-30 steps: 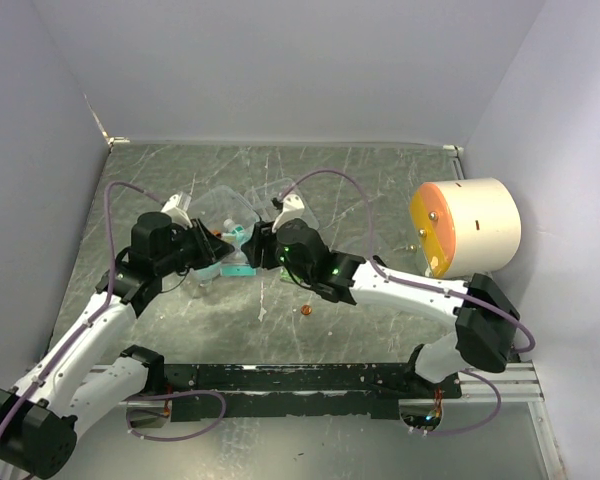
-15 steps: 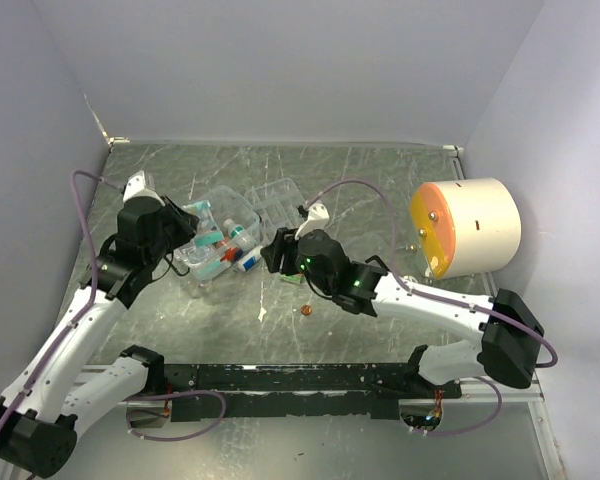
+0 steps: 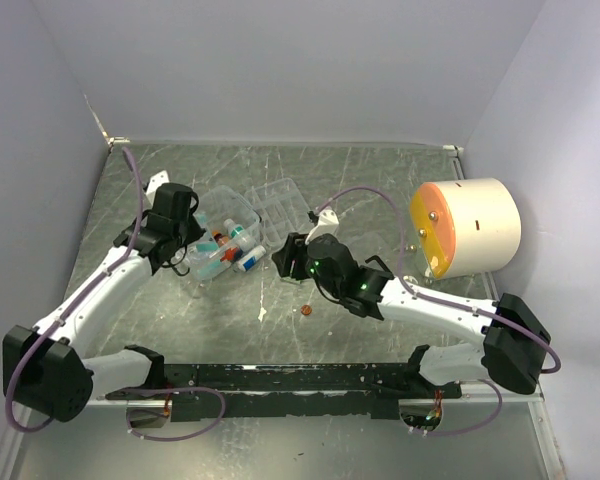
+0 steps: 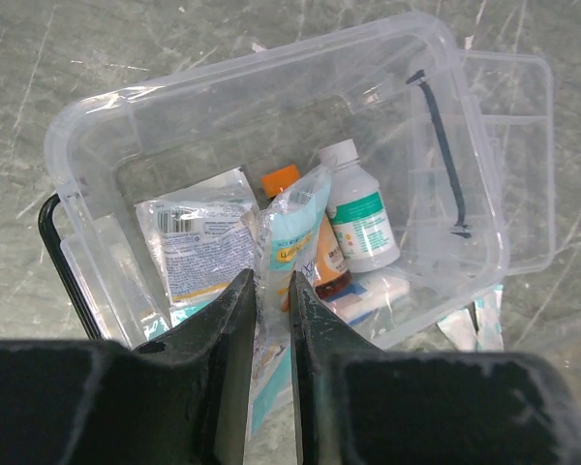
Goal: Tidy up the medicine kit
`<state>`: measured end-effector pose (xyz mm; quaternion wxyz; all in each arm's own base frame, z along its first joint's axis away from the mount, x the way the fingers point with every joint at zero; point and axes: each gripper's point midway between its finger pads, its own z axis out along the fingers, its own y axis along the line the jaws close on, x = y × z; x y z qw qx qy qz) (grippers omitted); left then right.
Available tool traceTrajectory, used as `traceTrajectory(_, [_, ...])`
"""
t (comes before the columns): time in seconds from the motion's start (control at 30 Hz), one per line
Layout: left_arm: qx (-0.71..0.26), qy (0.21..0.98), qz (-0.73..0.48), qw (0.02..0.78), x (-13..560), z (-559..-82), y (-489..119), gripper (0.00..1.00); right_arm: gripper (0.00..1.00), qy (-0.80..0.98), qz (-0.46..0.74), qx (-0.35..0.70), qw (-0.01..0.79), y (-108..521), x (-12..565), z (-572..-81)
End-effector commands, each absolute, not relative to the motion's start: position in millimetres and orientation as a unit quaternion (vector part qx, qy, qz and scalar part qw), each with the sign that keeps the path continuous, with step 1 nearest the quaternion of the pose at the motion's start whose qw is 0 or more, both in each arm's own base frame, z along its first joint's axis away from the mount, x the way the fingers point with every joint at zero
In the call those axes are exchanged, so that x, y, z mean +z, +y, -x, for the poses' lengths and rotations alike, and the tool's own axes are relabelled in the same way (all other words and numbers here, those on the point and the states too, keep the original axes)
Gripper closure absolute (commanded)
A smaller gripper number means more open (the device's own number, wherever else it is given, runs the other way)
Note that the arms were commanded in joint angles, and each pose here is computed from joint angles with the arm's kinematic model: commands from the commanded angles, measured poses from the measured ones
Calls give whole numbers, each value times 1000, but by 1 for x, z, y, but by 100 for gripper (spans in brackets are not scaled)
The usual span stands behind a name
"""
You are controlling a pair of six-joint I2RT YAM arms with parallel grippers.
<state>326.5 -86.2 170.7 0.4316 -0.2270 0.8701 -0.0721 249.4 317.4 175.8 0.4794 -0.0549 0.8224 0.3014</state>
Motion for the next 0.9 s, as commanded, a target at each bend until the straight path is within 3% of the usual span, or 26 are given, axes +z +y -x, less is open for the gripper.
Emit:
traceTrajectory(0.0, [-46,866,238,436,162,-337,-78,72,49,815,41,316,484,313,182,-254])
traceTrajectory(0.53, [-7,895,239,376,107,-345,-80,72,50,817,38,319,478,309,175,-253])
traceTrajectory(0.87, [48,899,256,351,94,-325,-61,62,50,819,37,321,474,309,172,-252])
